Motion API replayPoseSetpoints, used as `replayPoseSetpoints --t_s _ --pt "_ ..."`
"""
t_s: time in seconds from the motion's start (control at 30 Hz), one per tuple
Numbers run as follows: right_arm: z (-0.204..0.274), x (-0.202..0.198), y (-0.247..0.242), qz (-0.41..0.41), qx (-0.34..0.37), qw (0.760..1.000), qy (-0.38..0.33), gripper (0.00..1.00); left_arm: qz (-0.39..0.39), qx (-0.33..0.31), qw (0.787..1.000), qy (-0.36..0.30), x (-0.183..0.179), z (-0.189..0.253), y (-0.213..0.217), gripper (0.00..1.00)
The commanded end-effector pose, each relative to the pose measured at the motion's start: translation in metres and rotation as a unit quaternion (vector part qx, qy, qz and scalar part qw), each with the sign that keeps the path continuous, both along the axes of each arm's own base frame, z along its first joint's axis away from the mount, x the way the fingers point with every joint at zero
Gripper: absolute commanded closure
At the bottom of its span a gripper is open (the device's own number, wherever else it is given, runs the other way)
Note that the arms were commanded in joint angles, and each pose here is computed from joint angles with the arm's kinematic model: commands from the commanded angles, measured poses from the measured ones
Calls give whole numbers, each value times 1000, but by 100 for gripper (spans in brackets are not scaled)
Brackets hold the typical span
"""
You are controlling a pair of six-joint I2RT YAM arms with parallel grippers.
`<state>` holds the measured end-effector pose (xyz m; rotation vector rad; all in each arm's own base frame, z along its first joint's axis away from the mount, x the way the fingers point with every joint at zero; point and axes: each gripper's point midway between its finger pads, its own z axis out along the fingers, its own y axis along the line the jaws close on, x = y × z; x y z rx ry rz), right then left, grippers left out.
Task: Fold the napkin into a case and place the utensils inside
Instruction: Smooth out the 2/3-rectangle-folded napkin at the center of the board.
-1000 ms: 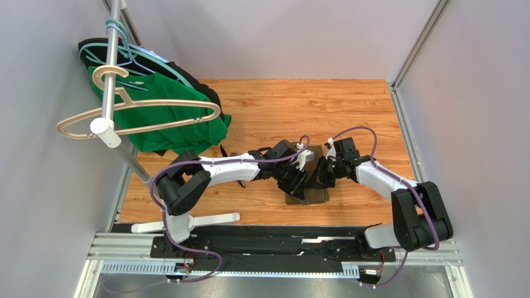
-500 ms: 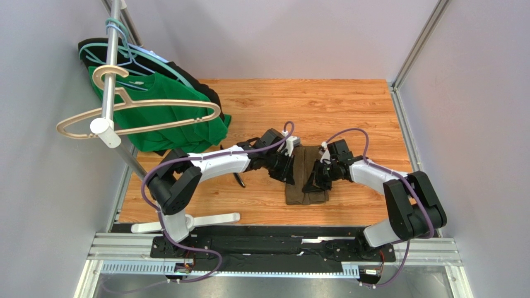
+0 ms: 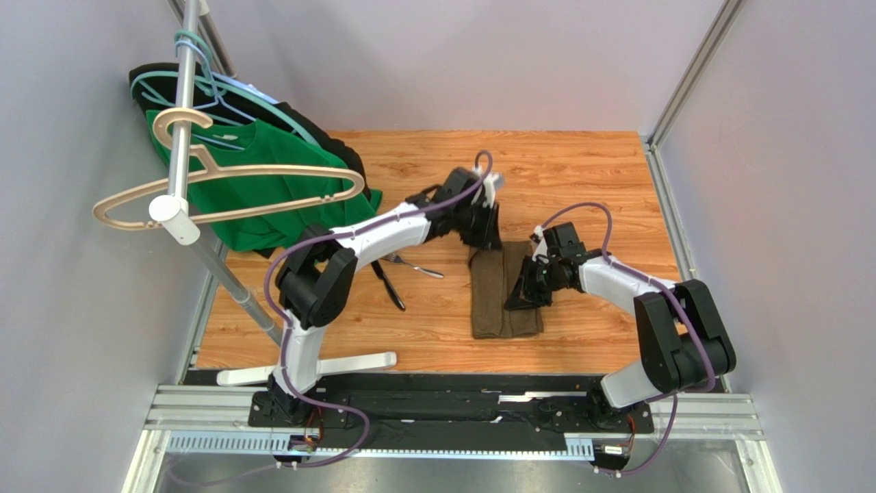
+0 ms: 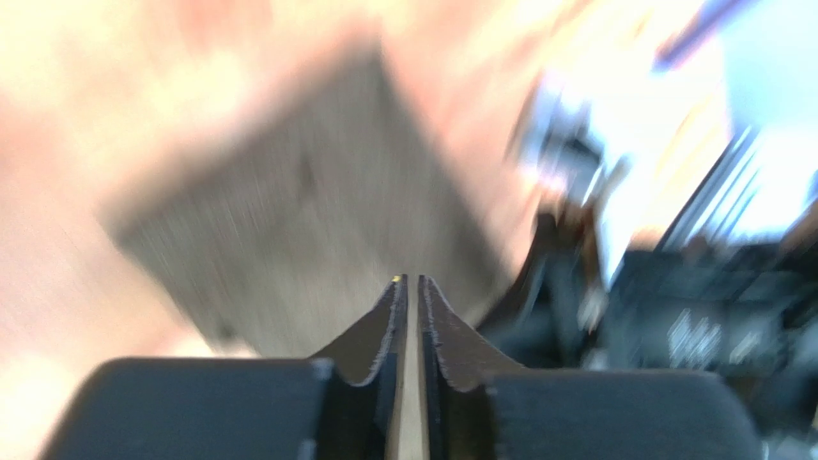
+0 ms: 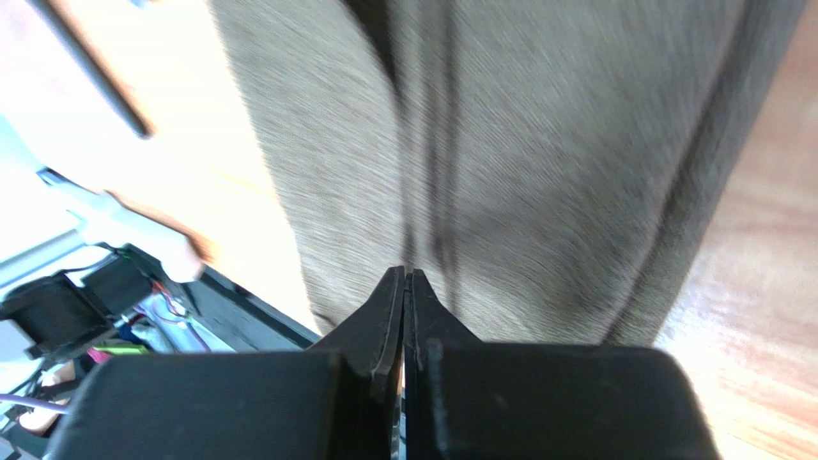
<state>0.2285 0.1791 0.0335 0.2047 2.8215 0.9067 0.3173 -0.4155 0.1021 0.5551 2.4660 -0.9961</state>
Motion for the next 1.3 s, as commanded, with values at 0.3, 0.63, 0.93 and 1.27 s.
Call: replayPoseSetpoints --t_s 0.3,0.63,0.93,1.27 --pt "51 37 18 4 45 997 -61 100 12 11 1000 -18 40 2 -5 100" --pt "38 18 27 13 63 997 -38 100 24 47 998 20 49 -48 -12 100" --pt "-24 -8 14 7 23 1000 14 100 41 42 998 0 76 -72 -27 100" --pt "-5 -9 5 5 17 1000 -7 100 9 23 999 -30 62 -23 -32 90"
